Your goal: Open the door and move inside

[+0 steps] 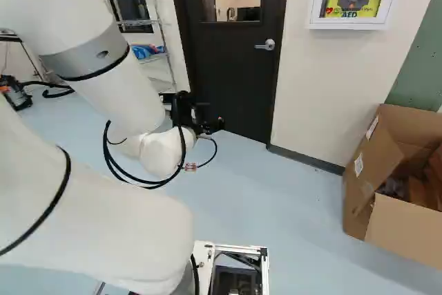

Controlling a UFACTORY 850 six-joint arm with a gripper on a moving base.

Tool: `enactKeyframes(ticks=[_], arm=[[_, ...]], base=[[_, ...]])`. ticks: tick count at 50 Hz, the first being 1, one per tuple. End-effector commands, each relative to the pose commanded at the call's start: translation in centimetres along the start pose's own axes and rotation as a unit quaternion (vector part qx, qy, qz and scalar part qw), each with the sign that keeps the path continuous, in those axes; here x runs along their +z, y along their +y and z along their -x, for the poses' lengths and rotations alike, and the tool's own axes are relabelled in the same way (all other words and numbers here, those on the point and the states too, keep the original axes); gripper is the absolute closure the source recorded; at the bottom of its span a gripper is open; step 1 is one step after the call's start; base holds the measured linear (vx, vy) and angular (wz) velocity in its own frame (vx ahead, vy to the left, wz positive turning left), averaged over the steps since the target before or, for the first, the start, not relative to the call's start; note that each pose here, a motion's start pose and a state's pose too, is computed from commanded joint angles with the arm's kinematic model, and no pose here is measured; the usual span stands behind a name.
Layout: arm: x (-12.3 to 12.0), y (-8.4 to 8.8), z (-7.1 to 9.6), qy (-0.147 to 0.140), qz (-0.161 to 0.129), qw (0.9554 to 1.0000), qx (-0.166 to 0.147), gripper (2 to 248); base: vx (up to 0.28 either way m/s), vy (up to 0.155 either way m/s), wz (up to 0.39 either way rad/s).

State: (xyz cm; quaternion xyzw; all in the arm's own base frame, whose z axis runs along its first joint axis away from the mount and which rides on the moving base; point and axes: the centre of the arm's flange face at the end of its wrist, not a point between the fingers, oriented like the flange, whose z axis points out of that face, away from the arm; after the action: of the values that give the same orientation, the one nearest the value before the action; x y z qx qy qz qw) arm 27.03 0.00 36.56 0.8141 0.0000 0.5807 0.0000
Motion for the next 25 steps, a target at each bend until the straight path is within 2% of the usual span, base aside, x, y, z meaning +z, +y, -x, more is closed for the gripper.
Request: enactKeyframes(ticks=[25], arm=[[0.00, 0.00, 0.00, 0.000, 0.000, 1.0000, 0.000, 3]], base=[[0.186, 0.079, -0.273]])
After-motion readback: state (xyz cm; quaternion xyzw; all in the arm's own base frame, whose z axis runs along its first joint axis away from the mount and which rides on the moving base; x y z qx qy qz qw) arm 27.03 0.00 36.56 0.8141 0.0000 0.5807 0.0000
